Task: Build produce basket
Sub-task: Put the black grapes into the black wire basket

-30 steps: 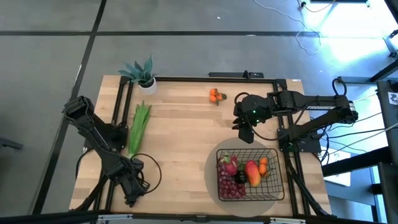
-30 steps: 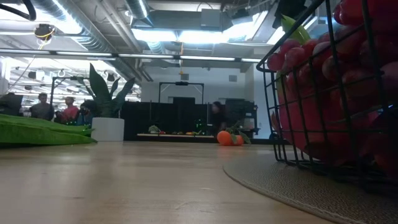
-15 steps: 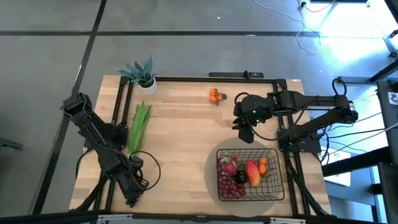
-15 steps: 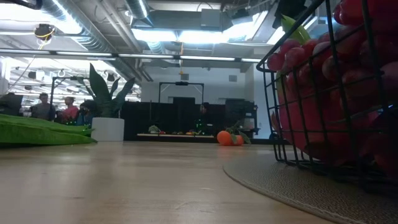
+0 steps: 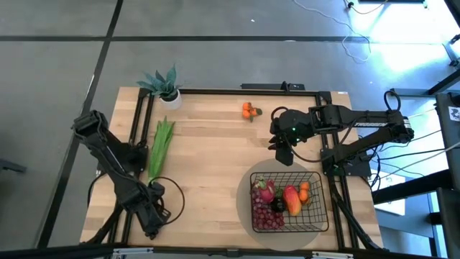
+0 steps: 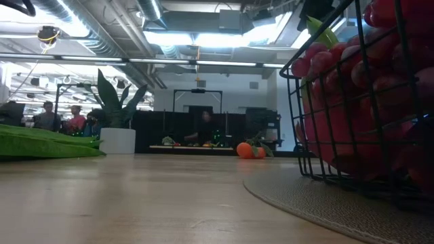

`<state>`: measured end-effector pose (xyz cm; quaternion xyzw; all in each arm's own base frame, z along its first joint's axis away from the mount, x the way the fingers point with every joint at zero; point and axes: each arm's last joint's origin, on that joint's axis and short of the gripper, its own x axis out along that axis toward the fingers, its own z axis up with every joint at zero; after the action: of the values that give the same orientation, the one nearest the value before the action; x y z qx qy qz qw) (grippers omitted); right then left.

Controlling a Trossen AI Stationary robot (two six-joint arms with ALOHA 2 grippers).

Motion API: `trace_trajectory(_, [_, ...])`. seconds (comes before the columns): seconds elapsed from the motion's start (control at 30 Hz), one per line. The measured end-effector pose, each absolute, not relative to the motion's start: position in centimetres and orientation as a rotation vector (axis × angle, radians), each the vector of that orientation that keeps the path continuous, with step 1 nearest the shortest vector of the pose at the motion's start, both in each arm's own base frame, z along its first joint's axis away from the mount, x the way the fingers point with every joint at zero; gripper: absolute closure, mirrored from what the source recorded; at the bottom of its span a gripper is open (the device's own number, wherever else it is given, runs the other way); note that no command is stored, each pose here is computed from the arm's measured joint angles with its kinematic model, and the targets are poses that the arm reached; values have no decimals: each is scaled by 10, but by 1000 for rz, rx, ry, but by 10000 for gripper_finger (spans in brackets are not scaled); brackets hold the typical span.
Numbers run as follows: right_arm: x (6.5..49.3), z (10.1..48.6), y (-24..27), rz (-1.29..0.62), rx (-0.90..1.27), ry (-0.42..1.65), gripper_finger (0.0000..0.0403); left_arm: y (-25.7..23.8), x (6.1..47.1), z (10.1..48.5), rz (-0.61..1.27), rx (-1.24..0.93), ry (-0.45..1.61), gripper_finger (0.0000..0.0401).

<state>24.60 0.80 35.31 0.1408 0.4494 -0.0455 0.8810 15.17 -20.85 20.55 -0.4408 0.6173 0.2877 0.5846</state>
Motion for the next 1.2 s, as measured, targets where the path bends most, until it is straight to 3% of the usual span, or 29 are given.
trace_trajectory(0.6, [246, 353, 8, -105, 314, 936, 298, -210, 153, 199, 702, -1002, 1452, 332])
trace_trajectory(0.9, [246, 353, 8, -105, 315, 936, 298, -210, 153, 199, 681, -982, 1458, 393])
trace_trajectory(1.2, [246, 353, 8, -105, 315, 936, 298, -210, 153, 199, 682, -982, 1456, 400])
